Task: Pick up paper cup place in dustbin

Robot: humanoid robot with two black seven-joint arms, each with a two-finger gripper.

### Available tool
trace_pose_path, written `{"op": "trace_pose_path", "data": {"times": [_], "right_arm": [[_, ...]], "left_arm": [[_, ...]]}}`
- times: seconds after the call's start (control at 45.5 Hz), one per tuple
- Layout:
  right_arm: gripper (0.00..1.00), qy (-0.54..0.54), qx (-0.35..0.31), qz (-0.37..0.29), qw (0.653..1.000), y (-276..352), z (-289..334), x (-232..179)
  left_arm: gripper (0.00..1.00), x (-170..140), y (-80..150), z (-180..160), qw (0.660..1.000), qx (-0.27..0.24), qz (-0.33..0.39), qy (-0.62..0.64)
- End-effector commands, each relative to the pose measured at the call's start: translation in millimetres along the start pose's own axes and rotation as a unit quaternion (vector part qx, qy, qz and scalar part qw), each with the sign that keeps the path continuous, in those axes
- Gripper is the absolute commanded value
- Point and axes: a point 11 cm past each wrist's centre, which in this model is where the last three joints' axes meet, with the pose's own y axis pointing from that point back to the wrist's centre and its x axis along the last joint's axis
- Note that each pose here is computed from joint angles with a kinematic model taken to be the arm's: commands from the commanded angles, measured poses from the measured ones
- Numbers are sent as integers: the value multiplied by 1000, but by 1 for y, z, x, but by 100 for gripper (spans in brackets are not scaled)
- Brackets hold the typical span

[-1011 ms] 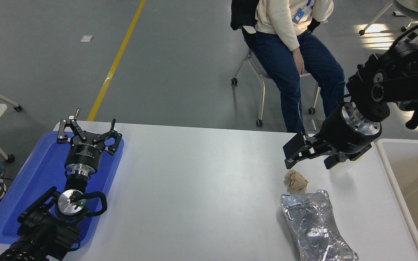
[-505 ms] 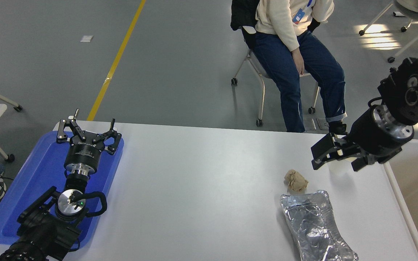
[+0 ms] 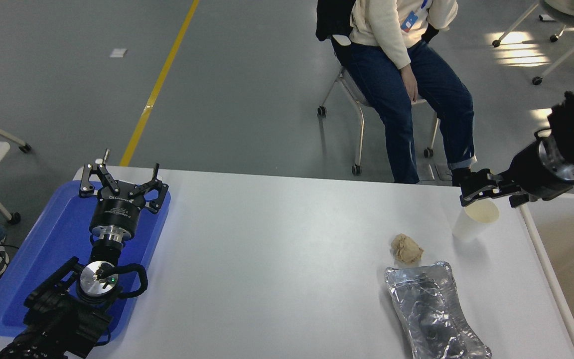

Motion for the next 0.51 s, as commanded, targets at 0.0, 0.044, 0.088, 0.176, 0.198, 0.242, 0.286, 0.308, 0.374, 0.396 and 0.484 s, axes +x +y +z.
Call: {"op": "trace_pose_path", "data": {"times": [0.0,0.044,0.088,0.176,0.198,0.242,0.286,0.308,0.374,0.396,0.484], "right_arm": [[100,2,-28,45,999,-40,23,16],[100,-1,-34,64,997,-49,29,19],[100,-3,-41,81,996,-54,35,24],[100,-6,-56,101,993,-64,45,27],[100,-5,-58,104,993,-67,45,28],[100,-4,-63,110,992,-70,48,29],[100,-5,-68,116,991,-74,52,28],[100,-6,-71,118,990,-77,54,26],[100,-7,-76,126,989,-86,59,22],[100,-7,-76,129,989,-89,60,21],[100,-2,-75,135,988,-99,62,15]], "left_arm": [[100,0,0,0,1000,0,0,0],[100,0,0,0,1000,0,0,0],[100,0,0,0,1000,0,0,0],[100,0,0,0,1000,0,0,0],[100,0,0,0,1000,0,0,0],[100,0,0,0,1000,0,-1,0],[100,0,0,0,1000,0,0,0],[100,0,0,0,1000,0,0,0],[100,0,0,0,1000,0,0,0],[100,0,0,0,1000,0,0,0],[100,0,0,0,1000,0,0,0]]}}
